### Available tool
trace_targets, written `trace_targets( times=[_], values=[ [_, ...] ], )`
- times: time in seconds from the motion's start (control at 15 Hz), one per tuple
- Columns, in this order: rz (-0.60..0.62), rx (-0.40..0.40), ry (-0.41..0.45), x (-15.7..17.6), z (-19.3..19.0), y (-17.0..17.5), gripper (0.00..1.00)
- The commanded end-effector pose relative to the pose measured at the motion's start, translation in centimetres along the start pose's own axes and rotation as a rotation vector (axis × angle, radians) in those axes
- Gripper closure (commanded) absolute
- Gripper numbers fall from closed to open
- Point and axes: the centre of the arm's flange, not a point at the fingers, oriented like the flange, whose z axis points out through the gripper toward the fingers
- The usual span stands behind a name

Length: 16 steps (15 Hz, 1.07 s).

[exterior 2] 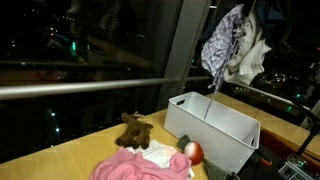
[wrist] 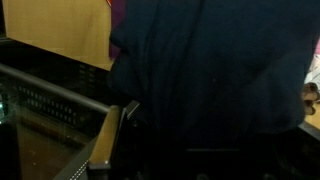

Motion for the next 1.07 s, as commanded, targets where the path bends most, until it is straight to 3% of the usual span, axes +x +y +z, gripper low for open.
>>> trace_targets(
  times=[0.0, 0.53, 1.0],
  values=[
    [-0.044, 0.027, 0.004, 1.3, 3.6, -2.7, 1.00],
    [-0.128, 0.097, -0.048, 3.1, 13.2, -9.2, 1.00],
    [-0.136, 0.135, -0.090, 0.4, 19.4, -10.8, 1.00]
  ],
)
